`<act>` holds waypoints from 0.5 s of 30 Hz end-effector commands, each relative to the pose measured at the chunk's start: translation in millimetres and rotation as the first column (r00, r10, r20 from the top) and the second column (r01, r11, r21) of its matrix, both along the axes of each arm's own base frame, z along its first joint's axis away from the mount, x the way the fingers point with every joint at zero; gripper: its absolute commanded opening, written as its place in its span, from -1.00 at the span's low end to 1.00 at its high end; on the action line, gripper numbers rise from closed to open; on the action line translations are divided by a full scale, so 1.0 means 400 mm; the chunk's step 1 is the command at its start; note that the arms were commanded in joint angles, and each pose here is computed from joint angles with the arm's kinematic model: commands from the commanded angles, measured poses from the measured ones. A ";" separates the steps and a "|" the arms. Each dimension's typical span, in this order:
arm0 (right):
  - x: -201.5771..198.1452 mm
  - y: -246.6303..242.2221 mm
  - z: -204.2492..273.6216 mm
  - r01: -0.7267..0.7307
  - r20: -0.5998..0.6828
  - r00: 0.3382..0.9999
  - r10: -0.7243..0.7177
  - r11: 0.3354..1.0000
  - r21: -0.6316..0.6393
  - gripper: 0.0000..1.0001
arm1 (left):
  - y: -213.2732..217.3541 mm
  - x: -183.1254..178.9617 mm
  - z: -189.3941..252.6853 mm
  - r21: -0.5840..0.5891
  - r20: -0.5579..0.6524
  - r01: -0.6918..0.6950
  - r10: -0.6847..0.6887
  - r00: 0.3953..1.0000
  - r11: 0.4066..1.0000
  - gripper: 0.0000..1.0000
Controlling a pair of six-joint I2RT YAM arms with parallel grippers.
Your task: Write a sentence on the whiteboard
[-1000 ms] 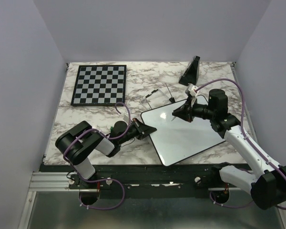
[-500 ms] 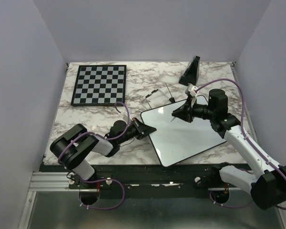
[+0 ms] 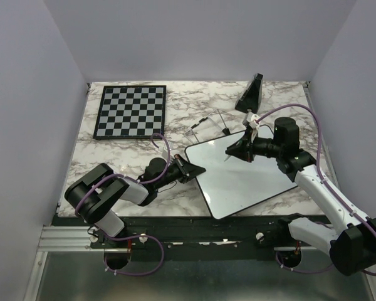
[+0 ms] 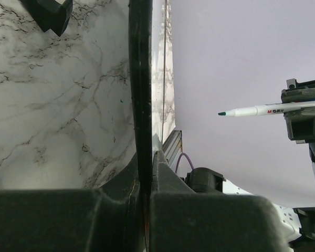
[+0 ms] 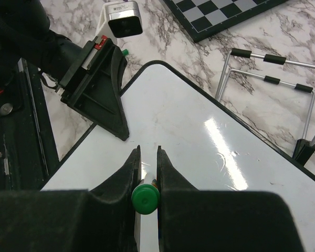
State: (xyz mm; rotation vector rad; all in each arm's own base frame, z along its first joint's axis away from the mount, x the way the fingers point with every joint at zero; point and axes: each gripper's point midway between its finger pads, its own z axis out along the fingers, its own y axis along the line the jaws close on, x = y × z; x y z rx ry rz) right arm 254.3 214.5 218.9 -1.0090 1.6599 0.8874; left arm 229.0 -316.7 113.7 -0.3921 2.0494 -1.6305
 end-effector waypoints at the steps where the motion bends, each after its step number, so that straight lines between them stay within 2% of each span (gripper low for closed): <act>1: -0.014 0.007 0.013 -0.035 0.013 0.999 0.035 0.999 0.006 -0.99 | -0.008 -0.014 0.021 0.018 0.096 0.051 -0.053 0.994 0.999 -1.00; 15: -0.016 0.009 0.005 -0.045 0.007 0.999 0.045 0.999 0.004 -0.99 | -0.012 -0.018 0.025 -0.001 0.102 0.062 -0.062 0.993 0.998 -1.00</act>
